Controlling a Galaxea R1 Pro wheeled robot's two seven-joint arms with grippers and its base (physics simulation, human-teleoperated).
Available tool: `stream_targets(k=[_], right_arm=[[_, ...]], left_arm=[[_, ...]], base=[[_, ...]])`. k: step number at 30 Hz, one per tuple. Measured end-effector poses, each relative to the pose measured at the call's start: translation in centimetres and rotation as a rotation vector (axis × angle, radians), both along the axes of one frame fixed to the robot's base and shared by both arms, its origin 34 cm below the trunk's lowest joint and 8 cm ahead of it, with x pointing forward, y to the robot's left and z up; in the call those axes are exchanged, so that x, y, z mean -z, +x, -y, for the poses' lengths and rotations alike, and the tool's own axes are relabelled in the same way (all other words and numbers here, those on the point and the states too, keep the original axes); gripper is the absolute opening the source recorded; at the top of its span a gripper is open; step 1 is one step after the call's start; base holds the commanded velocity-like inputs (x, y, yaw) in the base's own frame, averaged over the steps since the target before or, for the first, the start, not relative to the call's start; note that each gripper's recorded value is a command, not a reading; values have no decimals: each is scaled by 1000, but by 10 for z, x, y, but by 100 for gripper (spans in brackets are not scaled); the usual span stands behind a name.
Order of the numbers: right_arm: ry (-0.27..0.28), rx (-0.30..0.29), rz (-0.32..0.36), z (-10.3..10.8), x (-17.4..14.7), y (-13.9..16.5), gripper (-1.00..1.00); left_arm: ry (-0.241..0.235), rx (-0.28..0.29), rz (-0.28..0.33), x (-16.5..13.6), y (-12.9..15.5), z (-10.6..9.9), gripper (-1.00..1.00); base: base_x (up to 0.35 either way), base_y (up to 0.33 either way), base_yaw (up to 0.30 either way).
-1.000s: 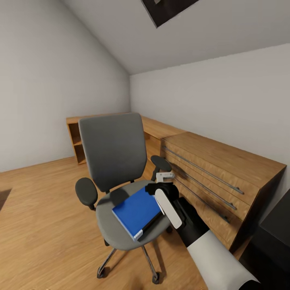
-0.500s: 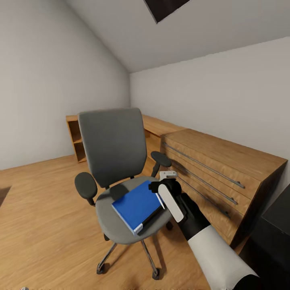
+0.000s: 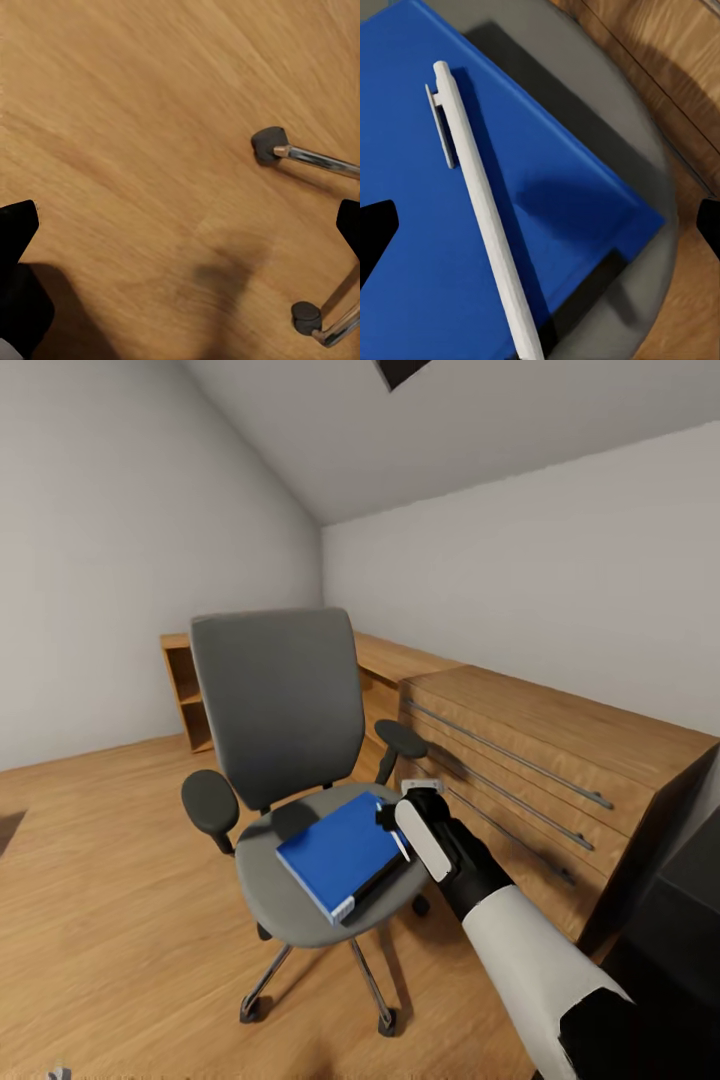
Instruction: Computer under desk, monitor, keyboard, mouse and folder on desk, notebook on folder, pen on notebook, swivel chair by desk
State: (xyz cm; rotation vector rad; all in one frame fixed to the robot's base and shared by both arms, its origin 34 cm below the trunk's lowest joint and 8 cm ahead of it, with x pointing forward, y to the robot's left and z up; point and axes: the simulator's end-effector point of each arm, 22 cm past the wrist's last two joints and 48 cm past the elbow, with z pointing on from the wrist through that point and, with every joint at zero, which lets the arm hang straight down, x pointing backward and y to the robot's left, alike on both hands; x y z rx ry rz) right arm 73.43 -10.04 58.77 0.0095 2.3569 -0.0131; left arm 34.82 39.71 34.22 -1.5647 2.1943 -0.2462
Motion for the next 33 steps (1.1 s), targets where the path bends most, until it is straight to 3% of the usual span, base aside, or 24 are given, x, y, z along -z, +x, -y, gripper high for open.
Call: stream_targets(k=[10, 33], right_arm=[[45, 13, -6, -4, 15, 10, 100], [50, 16, -4, -4, 16, 11, 100]], left_arm=[[1, 0, -22, 6, -4, 0, 100], [18, -8, -36, 8, -10, -5, 100]], base=[[0, 0, 0], [0, 0, 0]])
